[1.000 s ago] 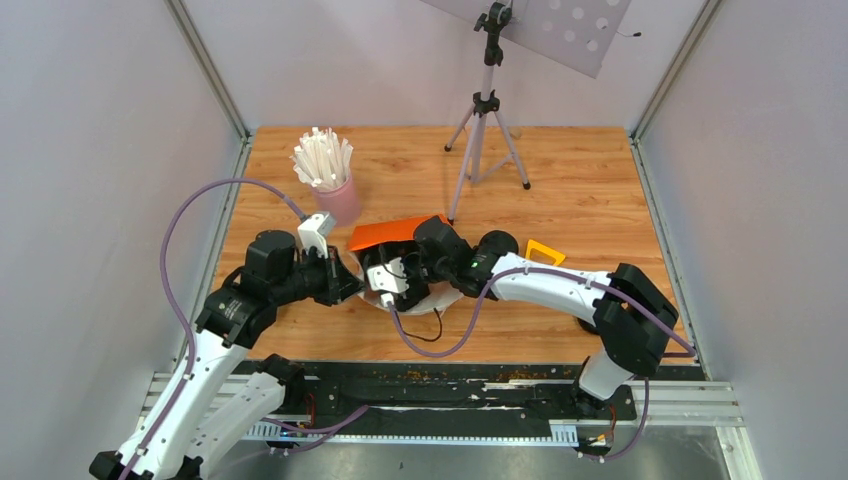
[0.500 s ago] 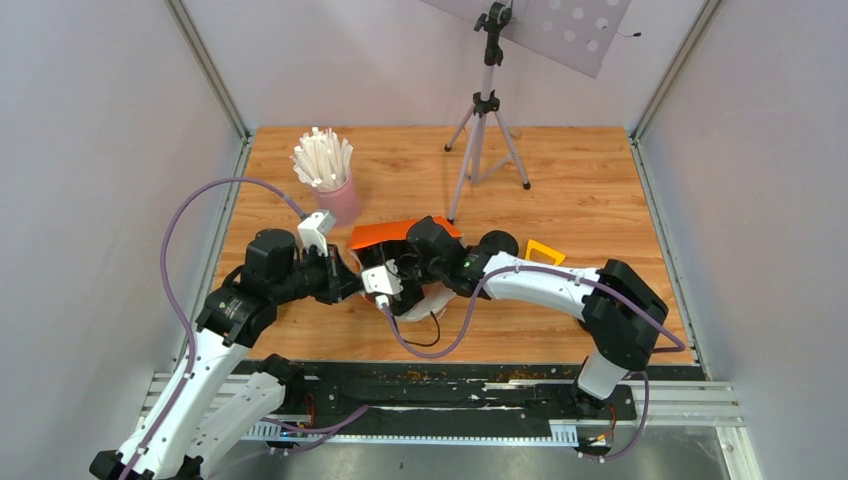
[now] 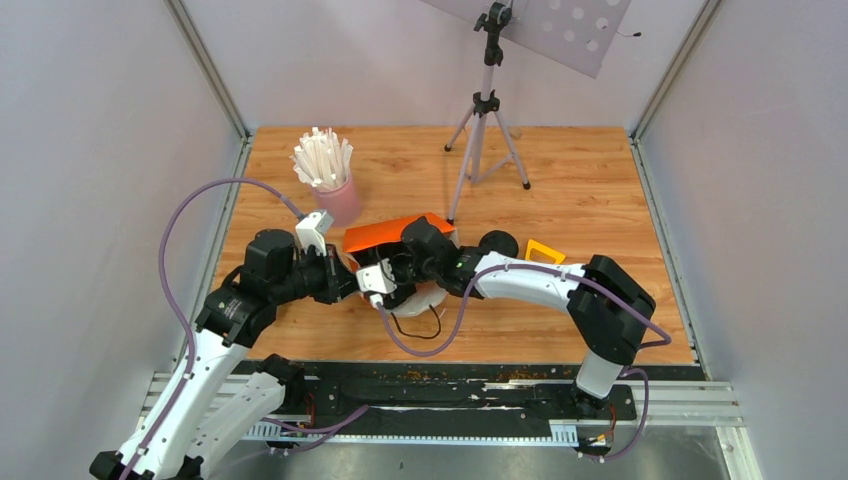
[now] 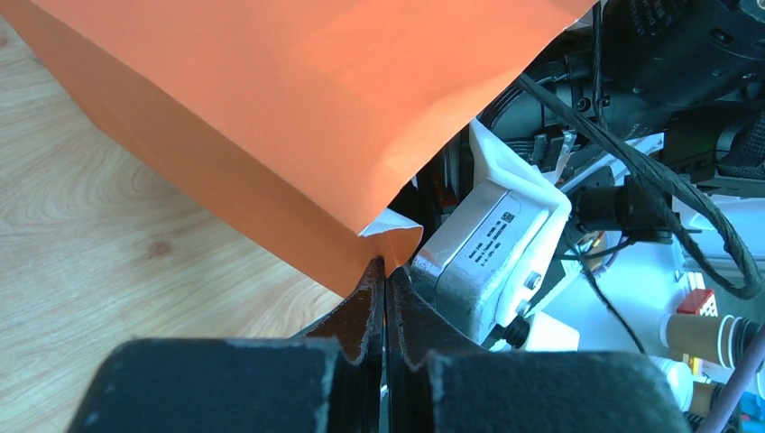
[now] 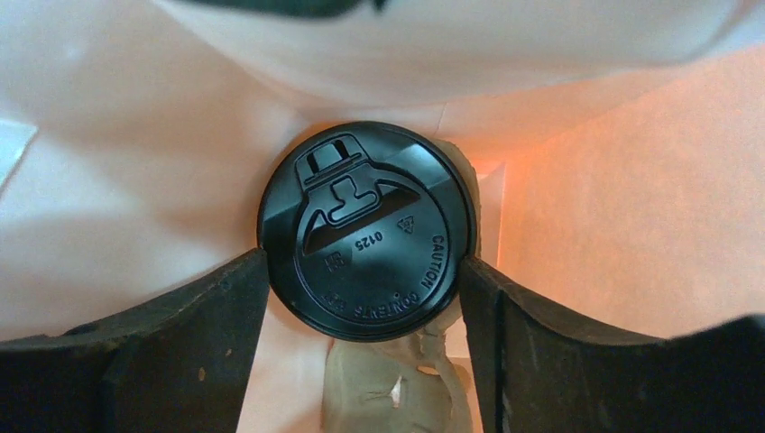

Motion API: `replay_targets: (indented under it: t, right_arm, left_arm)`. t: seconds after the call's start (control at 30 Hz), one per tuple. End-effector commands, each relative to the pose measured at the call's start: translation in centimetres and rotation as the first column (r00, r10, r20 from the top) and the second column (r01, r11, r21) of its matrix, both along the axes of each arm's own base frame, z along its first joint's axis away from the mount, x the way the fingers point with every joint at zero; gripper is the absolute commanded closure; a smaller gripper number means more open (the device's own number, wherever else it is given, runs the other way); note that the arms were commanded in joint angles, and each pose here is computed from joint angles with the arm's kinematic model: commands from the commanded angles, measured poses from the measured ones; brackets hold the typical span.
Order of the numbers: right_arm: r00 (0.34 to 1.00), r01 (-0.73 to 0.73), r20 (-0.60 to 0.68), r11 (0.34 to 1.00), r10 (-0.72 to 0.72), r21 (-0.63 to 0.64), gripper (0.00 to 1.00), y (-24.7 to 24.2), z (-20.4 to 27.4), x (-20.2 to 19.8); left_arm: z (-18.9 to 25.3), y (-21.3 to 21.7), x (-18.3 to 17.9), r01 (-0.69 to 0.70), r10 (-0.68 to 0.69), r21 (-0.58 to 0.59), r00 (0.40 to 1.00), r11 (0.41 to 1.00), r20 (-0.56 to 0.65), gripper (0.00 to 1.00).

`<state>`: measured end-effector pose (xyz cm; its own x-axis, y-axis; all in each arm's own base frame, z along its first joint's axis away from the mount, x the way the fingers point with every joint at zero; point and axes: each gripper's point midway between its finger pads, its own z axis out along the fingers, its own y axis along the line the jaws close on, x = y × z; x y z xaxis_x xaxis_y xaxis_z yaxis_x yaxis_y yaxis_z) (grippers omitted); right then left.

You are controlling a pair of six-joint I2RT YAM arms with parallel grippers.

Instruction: Pack the takeout coffee

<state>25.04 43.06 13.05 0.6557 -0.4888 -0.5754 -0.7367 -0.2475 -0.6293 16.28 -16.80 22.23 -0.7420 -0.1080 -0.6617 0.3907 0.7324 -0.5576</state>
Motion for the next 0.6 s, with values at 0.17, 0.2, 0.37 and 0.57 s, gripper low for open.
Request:
replay_targets:
  t: [0.17, 0.2, 0.37, 0.57]
  right_arm:
    - [1.0, 0.029, 0.004, 0.997, -0.029, 0.067, 0.34, 1.0, 0.7, 0.6]
    - [0.999, 0.036, 0.0, 0.997, -0.036, 0.072, 0.34, 0.9, 0.8, 0.8]
    - [0.998, 0.066, 0.013, 0.993, -0.067, 0.094, 0.37, 0.4, 1.3, 1.2]
    - [0.994, 0.101, 0.023, 0.989, -0.104, 0.108, 0.41, -0.2, 1.9, 1.7]
  left_arm:
    - [2.0, -0.7, -0.1, 0.042, -0.039, -0.052, 0.997, 0.998, 0.063, 0.98]
    - [1.9, -0.7, -0.2, 0.043, -0.04, -0.048, 0.997, 0.998, 0.061, 0.98]
    - [1.4, -0.2, -0.4, 0.041, -0.041, -0.011, 0.998, 0.999, 0.053, 0.98]
    - [0.6, 0.6, -1.0, 0.042, -0.044, 0.039, 0.998, 0.998, 0.042, 0.98]
